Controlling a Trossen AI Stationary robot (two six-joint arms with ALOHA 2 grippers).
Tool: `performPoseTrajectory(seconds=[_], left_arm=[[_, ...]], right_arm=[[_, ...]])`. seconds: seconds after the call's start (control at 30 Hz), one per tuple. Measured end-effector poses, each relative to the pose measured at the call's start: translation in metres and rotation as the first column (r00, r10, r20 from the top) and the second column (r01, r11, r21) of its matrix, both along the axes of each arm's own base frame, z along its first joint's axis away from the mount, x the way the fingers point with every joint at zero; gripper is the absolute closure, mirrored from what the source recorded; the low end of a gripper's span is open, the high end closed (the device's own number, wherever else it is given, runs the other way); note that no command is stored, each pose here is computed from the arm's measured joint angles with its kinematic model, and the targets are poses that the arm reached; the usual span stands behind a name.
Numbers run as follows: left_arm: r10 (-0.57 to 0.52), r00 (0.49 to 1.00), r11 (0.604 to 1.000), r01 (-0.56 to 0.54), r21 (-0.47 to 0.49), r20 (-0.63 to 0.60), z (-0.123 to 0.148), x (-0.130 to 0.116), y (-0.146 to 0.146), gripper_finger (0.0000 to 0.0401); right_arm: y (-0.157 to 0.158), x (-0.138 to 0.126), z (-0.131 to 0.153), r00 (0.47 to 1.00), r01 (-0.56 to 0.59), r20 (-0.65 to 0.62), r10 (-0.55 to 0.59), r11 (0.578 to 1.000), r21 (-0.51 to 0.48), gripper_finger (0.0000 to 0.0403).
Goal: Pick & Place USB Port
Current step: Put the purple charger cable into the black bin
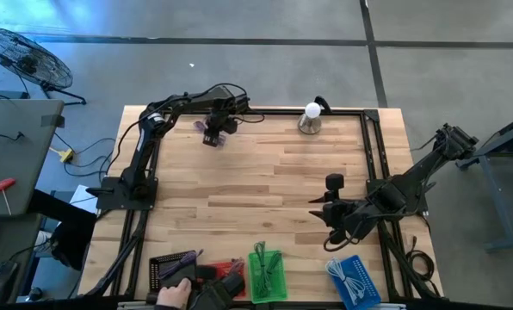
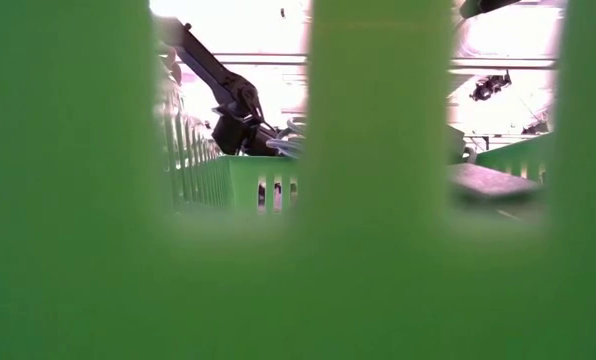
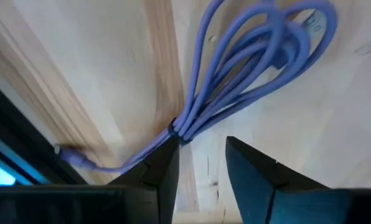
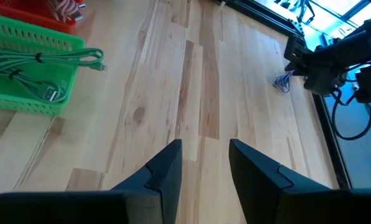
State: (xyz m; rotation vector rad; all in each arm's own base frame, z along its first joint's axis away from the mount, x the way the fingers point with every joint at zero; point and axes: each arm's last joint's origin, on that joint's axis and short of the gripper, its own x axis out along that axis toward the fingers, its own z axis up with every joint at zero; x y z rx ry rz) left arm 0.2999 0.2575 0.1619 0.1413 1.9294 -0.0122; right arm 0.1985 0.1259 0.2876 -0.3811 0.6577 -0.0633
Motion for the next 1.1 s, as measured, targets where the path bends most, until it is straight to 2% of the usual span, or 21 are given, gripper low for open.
performPoseTrajectory(seconds=[0.3, 0.5, 0.63, 0.77, 0.9, 1.0, 1.1], left_arm=[[-0.026, 0.995, 1.000, 0.027, -0.010, 0.092, -0.002, 0.007, 0.003, 0.0272], [-0.021, 0.995, 0.999, 0.024, -0.030, 0.101, -0.002, 0.006, 0.002, 0.0272], [-0.006, 0.991, 0.997, 0.016, -0.073, 0.133, -0.003, 0.007, 0.001, 0.0272], [0.002, 0.993, 0.996, 0.009, -0.094, 0.116, -0.011, 0.008, 0.001, 0.0272], [-0.010, 0.997, 0.998, 0.016, -0.067, 0.083, -0.013, 0.008, 0.002, 0.0275], [-0.010, 0.997, 0.998, 0.015, -0.068, 0.078, -0.014, 0.008, 0.002, 0.0308], [-0.012, 0.998, 0.998, 0.016, -0.064, 0.059, -0.013, 0.006, 0.001, 0.0375]], right_arm=[[0.000, 0.000, 0.000, 1.000, 0.001, -0.001, -0.001, 1.000, 0.011, 0.0279], [0.000, 0.000, 0.000, 1.000, 0.000, -0.004, 0.000, 1.000, 0.025, 0.0279], [0.000, 0.000, 0.000, 1.000, 0.000, -0.004, 0.000, 1.000, 0.024, 0.0279], [0.000, 0.000, 0.000, 1.000, 0.002, -0.005, -0.002, 1.000, 0.030, 0.0279], [0.001, 0.000, 0.000, 1.000, 0.000, -0.006, 0.000, 0.999, 0.035, 0.0279], [0.001, 0.000, 0.000, 1.000, 0.000, -0.006, 0.000, 0.999, 0.035, 0.0279], [0.001, 0.000, 0.000, 1.000, 0.000, -0.006, 0.001, 0.999, 0.035, 0.0279]])
